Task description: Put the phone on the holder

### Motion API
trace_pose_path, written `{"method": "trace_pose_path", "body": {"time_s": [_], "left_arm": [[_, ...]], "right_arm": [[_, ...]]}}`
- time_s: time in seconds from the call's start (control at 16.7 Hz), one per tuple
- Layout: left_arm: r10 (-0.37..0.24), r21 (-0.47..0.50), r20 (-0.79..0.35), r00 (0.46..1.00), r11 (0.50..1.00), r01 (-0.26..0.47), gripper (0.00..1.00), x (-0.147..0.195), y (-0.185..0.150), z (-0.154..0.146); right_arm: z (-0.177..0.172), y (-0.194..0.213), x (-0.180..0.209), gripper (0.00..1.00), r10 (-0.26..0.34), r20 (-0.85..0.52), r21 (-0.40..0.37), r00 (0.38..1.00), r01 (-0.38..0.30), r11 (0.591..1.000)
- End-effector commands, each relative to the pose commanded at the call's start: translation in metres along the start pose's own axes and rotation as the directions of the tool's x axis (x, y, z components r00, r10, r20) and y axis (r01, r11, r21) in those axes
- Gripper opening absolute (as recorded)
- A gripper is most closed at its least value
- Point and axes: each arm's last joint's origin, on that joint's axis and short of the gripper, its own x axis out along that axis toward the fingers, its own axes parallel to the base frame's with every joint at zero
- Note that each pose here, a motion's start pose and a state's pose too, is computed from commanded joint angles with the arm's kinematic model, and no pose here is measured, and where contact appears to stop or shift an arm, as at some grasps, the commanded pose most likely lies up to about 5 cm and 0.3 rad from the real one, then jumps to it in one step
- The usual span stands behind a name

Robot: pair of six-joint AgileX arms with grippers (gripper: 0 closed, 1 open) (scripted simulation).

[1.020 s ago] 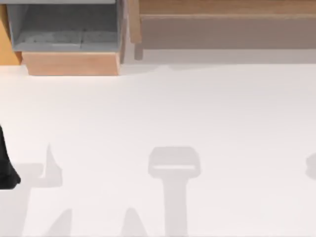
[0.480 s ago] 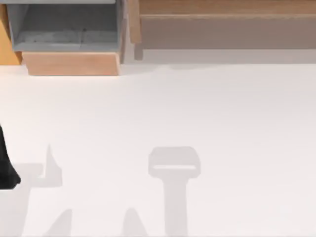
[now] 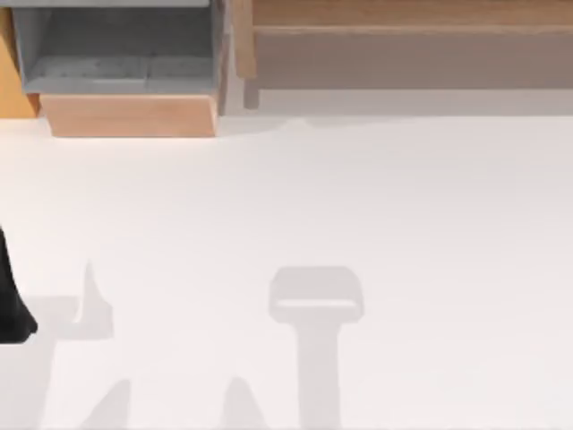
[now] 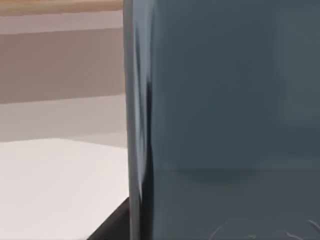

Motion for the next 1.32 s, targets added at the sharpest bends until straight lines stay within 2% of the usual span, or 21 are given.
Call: {"method": "trace_pose_path", "body": {"time_s": [0.18,0.48,1.26,1.32], "left_arm": [[0.0,0.0,0.0,1.0,1.0,0.0,1.0,0.0,0.0,0.0],[0.0,0.0,0.0,1.0,1.0,0.0,1.0,0.0,0.0,0.0],[0.0,0.0,0.0,1.0,1.0,0.0,1.0,0.0,0.0,0.0],[0.0,0.0,0.0,1.0,1.0,0.0,1.0,0.0,0.0,0.0]], "right_arm": [[-0.004,-0.001,0.015,0.0,0.001,0.005,0.019,1.0,-0.001,1.0],[-0.005,-0.001,0.018,0.0,0.002,0.008,0.025,1.0,-0.002,1.0],[-0.005,-0.001,0.018,0.98,0.002,0.008,0.025,1.0,-0.002,1.0],[-0.005,-0.001,0.018,1.0,0.002,0.008,0.025,1.0,-0.002,1.0]]}}
